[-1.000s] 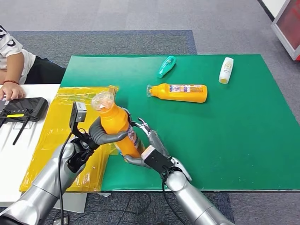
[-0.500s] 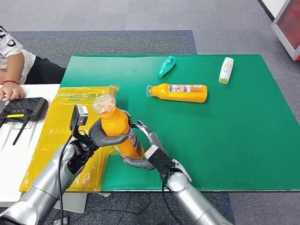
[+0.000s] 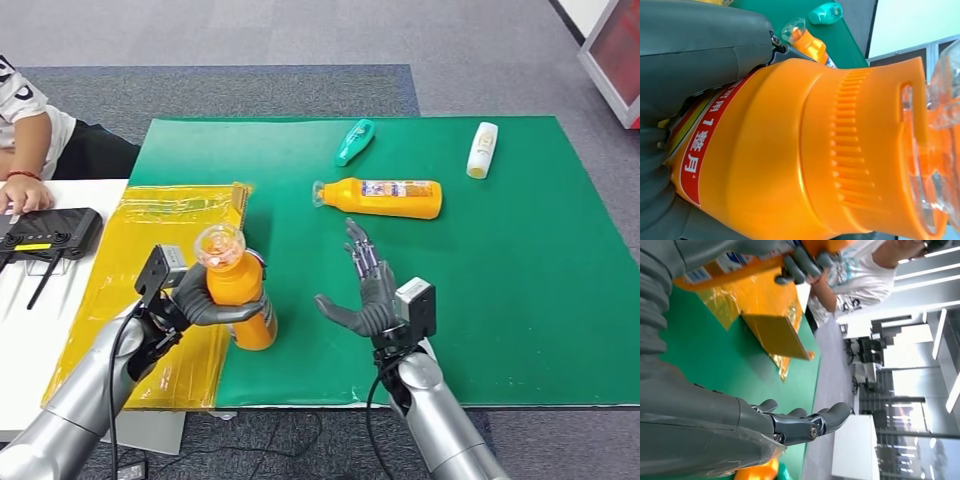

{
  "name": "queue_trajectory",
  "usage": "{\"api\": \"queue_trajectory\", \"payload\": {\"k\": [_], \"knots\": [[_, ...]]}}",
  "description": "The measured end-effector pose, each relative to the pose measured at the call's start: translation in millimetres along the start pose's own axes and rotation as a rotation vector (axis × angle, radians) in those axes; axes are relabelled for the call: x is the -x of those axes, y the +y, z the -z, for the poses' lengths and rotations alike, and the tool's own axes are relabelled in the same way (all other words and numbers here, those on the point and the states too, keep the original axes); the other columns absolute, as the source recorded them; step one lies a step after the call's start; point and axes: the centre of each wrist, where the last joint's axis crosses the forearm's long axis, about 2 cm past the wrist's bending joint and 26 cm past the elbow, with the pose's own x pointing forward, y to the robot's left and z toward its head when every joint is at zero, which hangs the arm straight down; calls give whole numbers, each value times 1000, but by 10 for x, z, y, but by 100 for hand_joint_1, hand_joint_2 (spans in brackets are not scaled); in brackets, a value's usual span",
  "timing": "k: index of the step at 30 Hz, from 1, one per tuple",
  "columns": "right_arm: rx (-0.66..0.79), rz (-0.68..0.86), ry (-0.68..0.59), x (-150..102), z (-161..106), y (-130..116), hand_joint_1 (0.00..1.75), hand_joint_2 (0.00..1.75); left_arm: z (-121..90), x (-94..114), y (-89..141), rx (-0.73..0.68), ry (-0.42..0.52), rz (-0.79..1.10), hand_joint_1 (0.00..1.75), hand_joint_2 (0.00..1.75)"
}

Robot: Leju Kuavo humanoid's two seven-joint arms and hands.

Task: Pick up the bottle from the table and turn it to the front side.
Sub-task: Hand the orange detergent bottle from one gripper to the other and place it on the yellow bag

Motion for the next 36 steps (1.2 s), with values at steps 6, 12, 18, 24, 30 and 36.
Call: {"api": "queue_trajectory", "payload": {"k": [6, 12, 18, 24, 30, 36], "knots": [[27, -5, -30, -69, 13, -97, 0, 175, -25, -16, 20, 0, 18, 48, 175, 175], [47, -9, -50, -113, -3, -144, 0, 175, -59, -10, 39, 5, 55, 99, 175, 175], [66, -16, -67, -158, -7, -206, 0, 175, -24, -73, 142, 35, 195, 305, 175, 175], [79, -28, -49, -140, -100, -254, 0, 175, 198, -328, 382, 61, 348, 602, 175, 175], [83, -39, -34, -125, -144, -273, 0, 175, 315, -441, 459, 71, 400, 709, 175, 175], [76, -55, -17, -114, -153, -276, 0, 175, 331, -397, 439, 85, 439, 738, 175, 175]]}}
